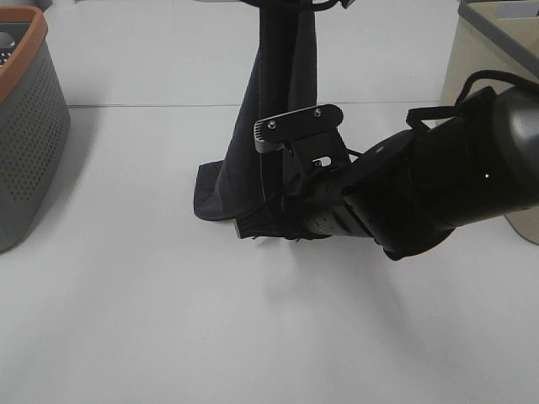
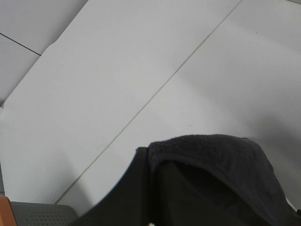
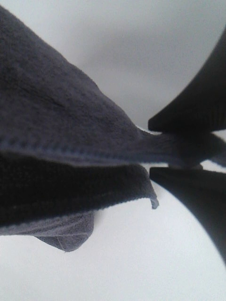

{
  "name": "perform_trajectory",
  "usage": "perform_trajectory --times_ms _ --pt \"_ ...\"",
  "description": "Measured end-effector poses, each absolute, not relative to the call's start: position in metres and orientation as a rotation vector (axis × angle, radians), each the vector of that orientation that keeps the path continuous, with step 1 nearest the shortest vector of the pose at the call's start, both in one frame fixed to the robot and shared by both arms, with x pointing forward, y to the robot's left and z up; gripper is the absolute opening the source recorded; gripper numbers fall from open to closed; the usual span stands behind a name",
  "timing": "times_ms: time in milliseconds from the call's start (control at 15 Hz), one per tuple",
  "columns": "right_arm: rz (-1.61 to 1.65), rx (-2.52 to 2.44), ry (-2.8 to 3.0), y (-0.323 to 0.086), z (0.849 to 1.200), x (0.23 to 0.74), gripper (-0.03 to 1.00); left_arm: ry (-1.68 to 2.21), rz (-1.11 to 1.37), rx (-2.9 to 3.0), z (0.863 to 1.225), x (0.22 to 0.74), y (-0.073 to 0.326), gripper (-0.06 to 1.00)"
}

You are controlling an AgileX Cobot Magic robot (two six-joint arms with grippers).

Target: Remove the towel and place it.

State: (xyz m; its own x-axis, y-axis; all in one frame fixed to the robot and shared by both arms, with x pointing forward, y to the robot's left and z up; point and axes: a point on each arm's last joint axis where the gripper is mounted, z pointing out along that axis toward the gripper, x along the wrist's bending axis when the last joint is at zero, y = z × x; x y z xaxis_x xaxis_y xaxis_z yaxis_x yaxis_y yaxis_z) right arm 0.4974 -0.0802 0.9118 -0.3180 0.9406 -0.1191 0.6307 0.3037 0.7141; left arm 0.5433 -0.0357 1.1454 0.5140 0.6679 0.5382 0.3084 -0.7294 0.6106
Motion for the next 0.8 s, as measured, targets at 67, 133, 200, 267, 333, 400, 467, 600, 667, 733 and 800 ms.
perform_trajectory --times_ms 67,133,200,267,333,400,467,600,667,733,800 --pt "0.764 1.384 2.05 -0.08 0.912 0.497 0.14 0.801 1.097 2.317 1.145 0.543 -0.036 0.0" --pt "0.761 1.377 2.054 -0.08 0.912 0.497 0.04 0.802 1.093 2.318 1.145 0.543 -0.036 0.0" --pt "0.762 1.382 2.053 -0.08 0.912 0.497 0.02 0.804 1.088 2.318 1.145 0.543 -0.036 0.0" --pt "0.767 1.378 2.052 -0.081 0.915 0.497 0.02 0.804 1.088 2.318 1.145 0.543 -0.036 0.0" --pt "0.774 1.371 2.051 -0.081 0.918 0.497 0.02 0.801 1.089 2.318 1.146 0.543 -0.036 0.0" --pt "0.81 1.333 2.061 -0.082 0.935 0.494 0.02 0.822 1.096 2.282 1.158 0.544 -0.025 0.0" --pt "0.831 1.314 2.078 -0.082 0.945 0.491 0.02 0.845 1.081 2.252 1.168 0.545 -0.016 0.0" --pt "0.846 1.241 2.137 -0.084 0.962 0.485 0.02 0.916 1.014 2.167 1.189 0.551 0.008 0.0" --pt "0.84 1.157 2.158 -0.086 0.971 0.483 0.02 0.949 0.959 2.13 1.198 0.554 0.022 0.0" --pt "0.86 1.111 2.151 -0.088 0.982 0.481 0.02 0.968 0.89 2.101 1.207 0.556 0.035 0.0" --pt "0.893 1.083 2.13 -0.091 0.995 0.479 0.02 0.99 0.821 2.077 1.214 0.559 0.05 0.0"
